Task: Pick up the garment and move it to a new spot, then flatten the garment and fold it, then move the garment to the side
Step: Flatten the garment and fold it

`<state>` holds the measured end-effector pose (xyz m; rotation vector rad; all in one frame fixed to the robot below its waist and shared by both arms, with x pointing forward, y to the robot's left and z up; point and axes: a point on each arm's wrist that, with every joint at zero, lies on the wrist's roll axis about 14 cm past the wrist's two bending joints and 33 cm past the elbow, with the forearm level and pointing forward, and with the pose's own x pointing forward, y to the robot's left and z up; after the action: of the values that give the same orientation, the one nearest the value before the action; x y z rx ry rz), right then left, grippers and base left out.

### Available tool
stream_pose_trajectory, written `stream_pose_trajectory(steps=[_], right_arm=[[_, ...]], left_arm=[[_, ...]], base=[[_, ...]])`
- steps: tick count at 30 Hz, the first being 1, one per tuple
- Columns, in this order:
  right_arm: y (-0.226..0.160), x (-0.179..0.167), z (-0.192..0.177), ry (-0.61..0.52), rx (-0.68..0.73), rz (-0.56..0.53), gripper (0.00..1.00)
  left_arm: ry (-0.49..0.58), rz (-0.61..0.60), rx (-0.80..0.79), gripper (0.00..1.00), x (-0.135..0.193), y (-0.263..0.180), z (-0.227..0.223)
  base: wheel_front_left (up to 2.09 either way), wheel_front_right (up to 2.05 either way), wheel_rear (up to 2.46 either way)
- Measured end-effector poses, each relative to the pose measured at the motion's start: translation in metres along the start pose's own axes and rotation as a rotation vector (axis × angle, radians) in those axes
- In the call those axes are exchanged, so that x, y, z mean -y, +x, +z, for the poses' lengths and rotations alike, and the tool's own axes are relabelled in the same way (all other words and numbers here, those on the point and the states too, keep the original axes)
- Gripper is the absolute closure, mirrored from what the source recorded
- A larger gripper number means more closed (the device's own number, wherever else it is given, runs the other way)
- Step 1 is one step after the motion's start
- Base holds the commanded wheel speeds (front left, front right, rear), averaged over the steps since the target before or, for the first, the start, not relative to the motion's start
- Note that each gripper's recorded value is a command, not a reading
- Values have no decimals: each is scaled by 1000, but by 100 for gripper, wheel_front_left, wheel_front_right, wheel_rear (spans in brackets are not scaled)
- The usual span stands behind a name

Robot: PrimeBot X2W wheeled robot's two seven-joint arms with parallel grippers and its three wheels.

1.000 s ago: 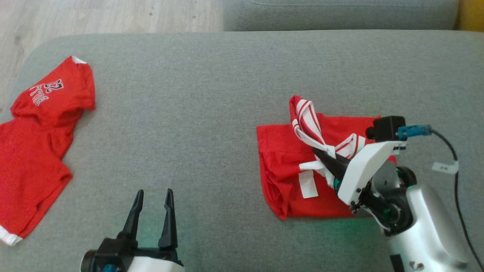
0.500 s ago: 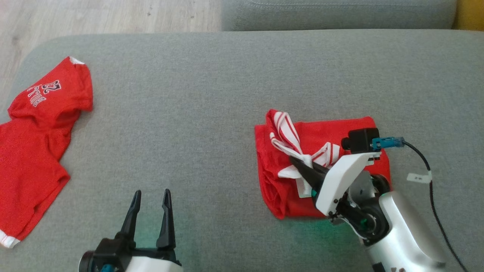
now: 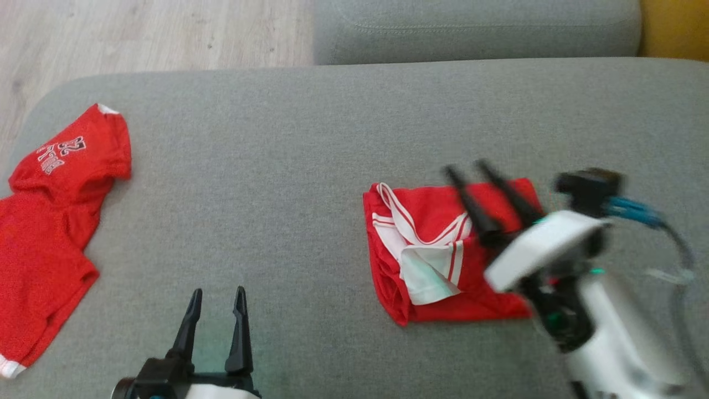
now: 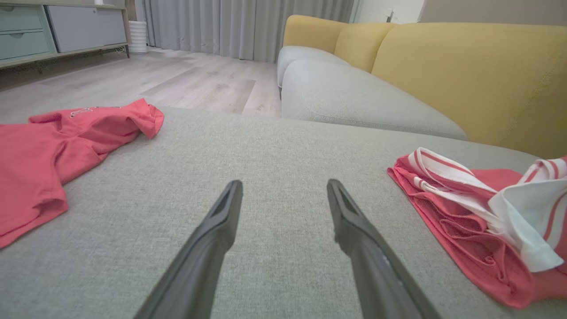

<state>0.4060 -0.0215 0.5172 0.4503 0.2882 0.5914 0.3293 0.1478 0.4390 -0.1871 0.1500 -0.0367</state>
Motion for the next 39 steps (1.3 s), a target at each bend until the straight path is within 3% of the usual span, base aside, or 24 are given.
stream_pose_trajectory(steps=[6, 10, 15, 16, 17, 18, 19, 25, 30, 39], right_arm=[[-56, 73, 22, -256, 125, -236, 0], [-85, 102, 13, -288, 132, -340, 0], [-101, 118, -12, -312, 68, -392, 0], [-101, 119, -18, -308, 53, -390, 9], [-99, 118, -23, -303, 39, -385, 57], [-97, 117, -29, -297, 20, -377, 88], [-89, 114, -38, -292, -12, -355, 100], [-51, 112, -39, -310, -80, -296, 100], [-38, 103, -74, -327, -208, -231, 100], [-27, 50, -120, -292, -328, -44, 100]], left_arm=[[8, -11, 31, 0, 2, -3, 9], [9, -9, 33, 0, 2, -5, 9], [10, -18, 30, 0, 4, -6, 8], [9, -19, 30, 0, 4, -5, 8], [9, -19, 28, 0, 4, -5, 7], [9, -18, 24, 0, 4, -4, 6], [8, -16, 13, 0, 3, -3, 4], [14, -15, -6, 0, 1, -2, -2], [13, 0, 1, 0, -2, -3, 0], [12, 31, 8, 0, -11, -10, 1]], base=[[0, 0, 0], [0, 0, 0], [0, 0, 0], [0, 0, 0], [0, 0, 0], [0, 0, 0], [0, 0, 0], [0, 0, 0], [0, 0, 0], [0, 0, 0]])
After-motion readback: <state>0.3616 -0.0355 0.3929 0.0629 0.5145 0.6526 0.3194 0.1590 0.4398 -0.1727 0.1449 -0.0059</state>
